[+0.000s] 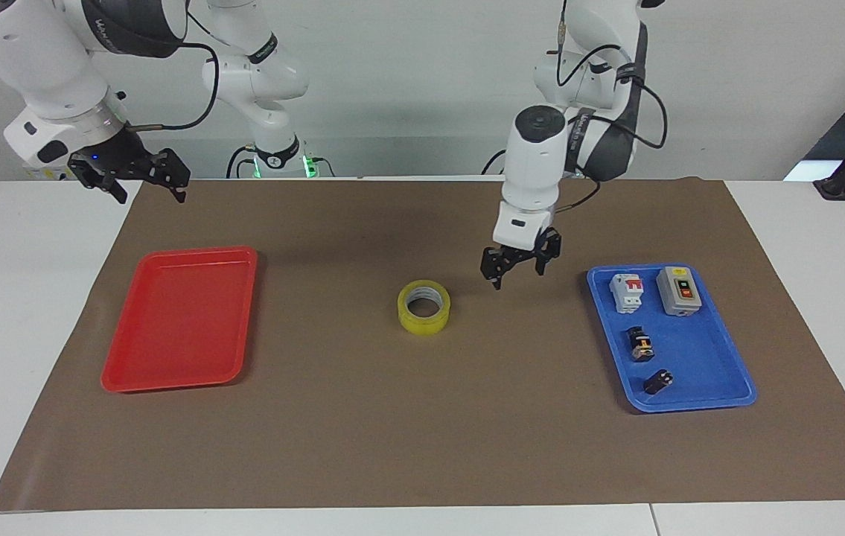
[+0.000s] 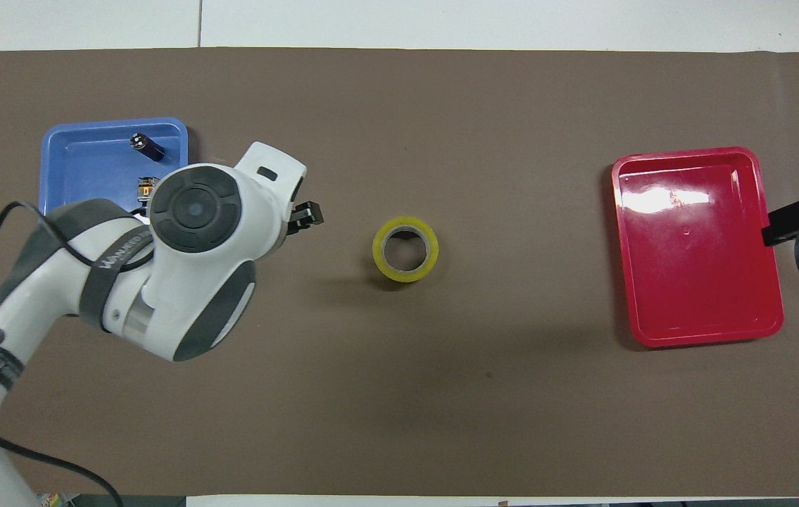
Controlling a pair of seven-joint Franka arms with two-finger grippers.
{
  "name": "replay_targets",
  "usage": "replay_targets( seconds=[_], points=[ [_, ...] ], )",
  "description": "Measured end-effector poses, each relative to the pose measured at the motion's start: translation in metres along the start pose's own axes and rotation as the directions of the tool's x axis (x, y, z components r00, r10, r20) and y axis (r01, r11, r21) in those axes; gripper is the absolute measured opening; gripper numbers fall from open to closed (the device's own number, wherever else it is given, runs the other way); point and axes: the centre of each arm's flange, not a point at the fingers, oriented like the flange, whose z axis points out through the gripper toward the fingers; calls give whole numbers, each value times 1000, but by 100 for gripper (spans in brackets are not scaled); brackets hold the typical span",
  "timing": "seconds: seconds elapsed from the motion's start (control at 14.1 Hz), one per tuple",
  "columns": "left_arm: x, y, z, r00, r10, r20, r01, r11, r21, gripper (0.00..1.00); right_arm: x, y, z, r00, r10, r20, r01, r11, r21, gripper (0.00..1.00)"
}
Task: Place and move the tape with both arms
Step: 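Release the tape with the left gripper while the right gripper reaches it, then grasp the tape roll with the right gripper while the left gripper retracts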
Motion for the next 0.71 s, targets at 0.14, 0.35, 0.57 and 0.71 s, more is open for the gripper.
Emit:
replay_targets(
  seconds=[0.14,0.35,0.57,0.71],
  points=[
    [13,-45,-7,998,52,36,-52,999,9,100,12,-51,0,997,-46,-59,47,999,22,100],
    [37,-120,-22,986,132,97,-131,991,-16,100,31,-158,26,996,-12,-92,15,999,31,100],
    [70,-199,-42,976,205,67,-203,979,-37,100,51,-271,81,990,8,-140,-2,999,47,100],
    [89,-249,-60,977,204,64,-203,979,-35,100,60,-326,130,987,11,-158,-3,999,53,100]
  ],
)
